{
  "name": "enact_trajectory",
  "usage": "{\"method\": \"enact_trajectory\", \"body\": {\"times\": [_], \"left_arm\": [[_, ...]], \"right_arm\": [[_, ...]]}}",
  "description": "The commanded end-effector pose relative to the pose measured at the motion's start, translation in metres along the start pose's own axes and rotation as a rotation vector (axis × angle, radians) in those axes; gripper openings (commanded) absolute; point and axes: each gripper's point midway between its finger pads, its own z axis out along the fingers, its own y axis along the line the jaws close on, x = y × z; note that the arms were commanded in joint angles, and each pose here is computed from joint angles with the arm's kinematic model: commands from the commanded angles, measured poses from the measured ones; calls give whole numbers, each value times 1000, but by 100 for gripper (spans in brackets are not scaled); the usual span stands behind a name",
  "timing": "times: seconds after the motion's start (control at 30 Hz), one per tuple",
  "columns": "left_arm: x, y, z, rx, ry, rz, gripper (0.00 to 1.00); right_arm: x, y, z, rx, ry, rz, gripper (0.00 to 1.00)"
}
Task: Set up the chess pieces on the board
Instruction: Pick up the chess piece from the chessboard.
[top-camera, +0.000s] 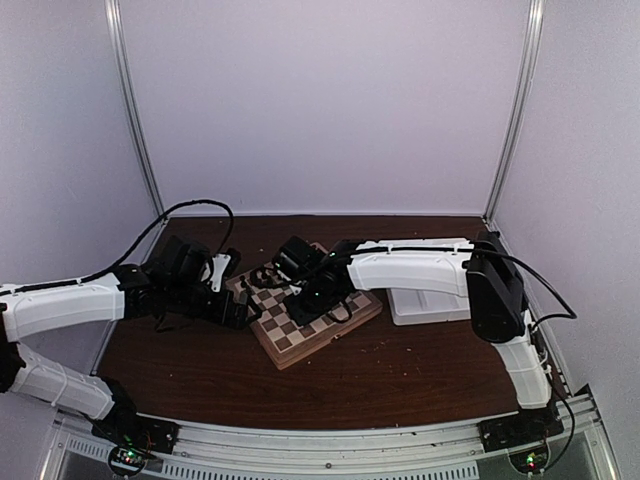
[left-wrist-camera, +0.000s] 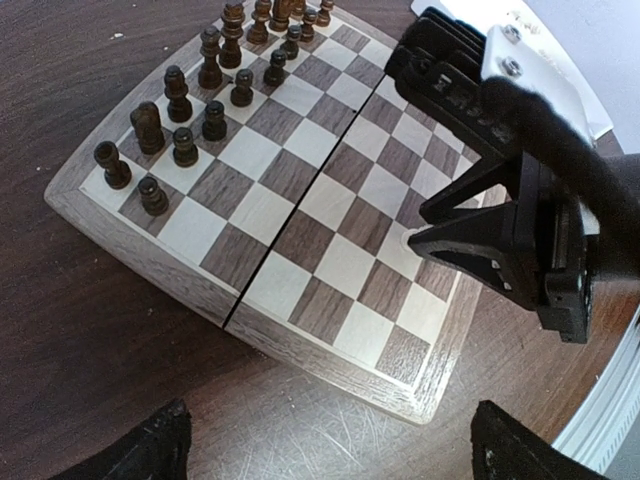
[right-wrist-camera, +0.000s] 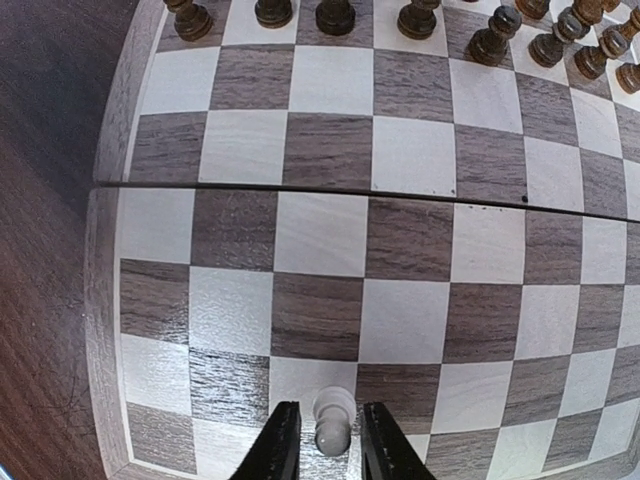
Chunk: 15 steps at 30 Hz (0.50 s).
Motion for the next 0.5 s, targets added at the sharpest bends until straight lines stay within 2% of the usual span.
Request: {"method": "enact_trajectory", "body": {"times": [0.0, 0.33, 0.47], "left_arm": [[-1, 0, 3, 1, 1, 18, 98], [0, 0, 5, -1, 10, 21, 98], [-1, 0, 5, -1, 9, 24, 98]], "right_arm": [[-5, -3, 5, 2, -3, 12, 23], [-4, -5, 9, -1, 7, 16, 18], [-6, -8, 4, 14, -5, 15, 11]]}}
